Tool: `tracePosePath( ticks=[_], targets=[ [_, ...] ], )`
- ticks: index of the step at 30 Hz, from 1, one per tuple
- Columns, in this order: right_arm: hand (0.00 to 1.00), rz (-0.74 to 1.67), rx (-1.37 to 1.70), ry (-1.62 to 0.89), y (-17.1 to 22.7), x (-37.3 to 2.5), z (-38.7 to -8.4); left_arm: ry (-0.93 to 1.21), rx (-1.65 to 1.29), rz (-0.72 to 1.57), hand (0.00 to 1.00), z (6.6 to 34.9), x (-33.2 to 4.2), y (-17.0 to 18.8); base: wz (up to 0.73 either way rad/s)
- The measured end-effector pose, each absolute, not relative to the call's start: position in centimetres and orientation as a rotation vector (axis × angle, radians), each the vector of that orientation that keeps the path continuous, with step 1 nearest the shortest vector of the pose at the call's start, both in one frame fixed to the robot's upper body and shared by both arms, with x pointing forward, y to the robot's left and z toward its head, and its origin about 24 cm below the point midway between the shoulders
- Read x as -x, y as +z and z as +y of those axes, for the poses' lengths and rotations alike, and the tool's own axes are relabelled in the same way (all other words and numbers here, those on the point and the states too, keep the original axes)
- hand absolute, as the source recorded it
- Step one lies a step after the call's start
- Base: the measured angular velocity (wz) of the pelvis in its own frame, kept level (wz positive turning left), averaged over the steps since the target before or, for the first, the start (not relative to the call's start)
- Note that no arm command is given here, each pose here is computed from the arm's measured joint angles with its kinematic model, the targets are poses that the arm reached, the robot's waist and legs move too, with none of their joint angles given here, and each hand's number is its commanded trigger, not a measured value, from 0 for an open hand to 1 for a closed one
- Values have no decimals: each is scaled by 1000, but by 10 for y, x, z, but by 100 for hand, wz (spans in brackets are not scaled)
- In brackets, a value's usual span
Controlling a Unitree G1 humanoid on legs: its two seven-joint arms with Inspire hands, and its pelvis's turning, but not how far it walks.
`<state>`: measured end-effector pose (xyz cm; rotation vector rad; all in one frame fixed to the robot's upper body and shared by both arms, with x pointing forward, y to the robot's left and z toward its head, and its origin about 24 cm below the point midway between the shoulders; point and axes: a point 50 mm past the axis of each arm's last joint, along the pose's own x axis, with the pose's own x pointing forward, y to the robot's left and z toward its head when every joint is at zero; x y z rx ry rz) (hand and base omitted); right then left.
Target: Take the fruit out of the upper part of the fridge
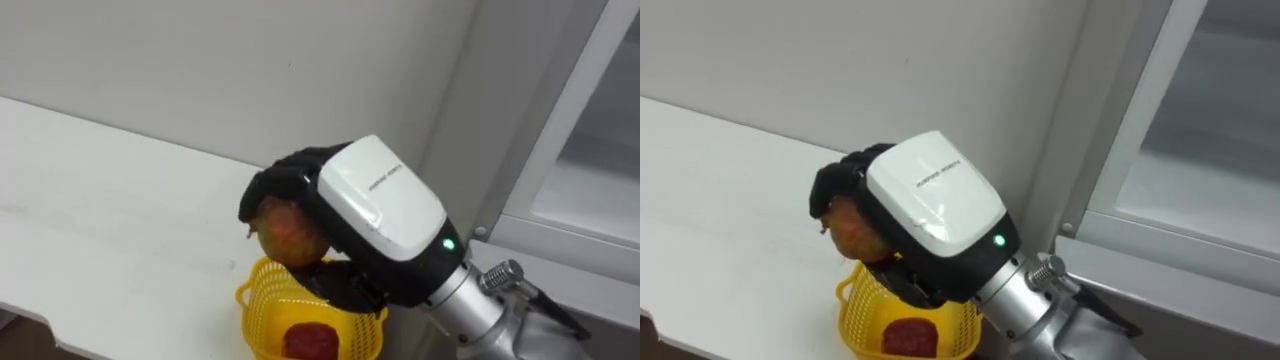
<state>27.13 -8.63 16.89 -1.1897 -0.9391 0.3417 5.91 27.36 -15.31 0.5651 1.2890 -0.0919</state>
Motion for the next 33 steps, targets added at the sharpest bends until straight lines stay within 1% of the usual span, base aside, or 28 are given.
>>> tracePosePath(
  ticks=[13,18,22,23,24,25,33],
  targets=[
    [100,-596,1285,440,117,-289,-98,-104,-557,1298,0,272,-61,-153,0],
    [100,-527,1305,454,108,-293,-103,-106,-554,1299,0,272,-63,-153,0],
    [100,-519,1307,455,107,-294,-103,-111,-551,1300,0,272,-63,-153,0],
    [51,-517,1307,455,106,-294,-103,-112,-549,1302,0,272,-63,-153,0],
    [24,-511,1308,456,105,-294,-104,-115,-546,1306,0,272,-63,-153,0],
    [0,-505,1309,457,104,-295,-105,-115,-546,1310,0,272,-63,-154,0],
    [0,-497,1311,455,103,-295,-105,-121,-541,1310,0,272,-63,-154,0]
  ],
)
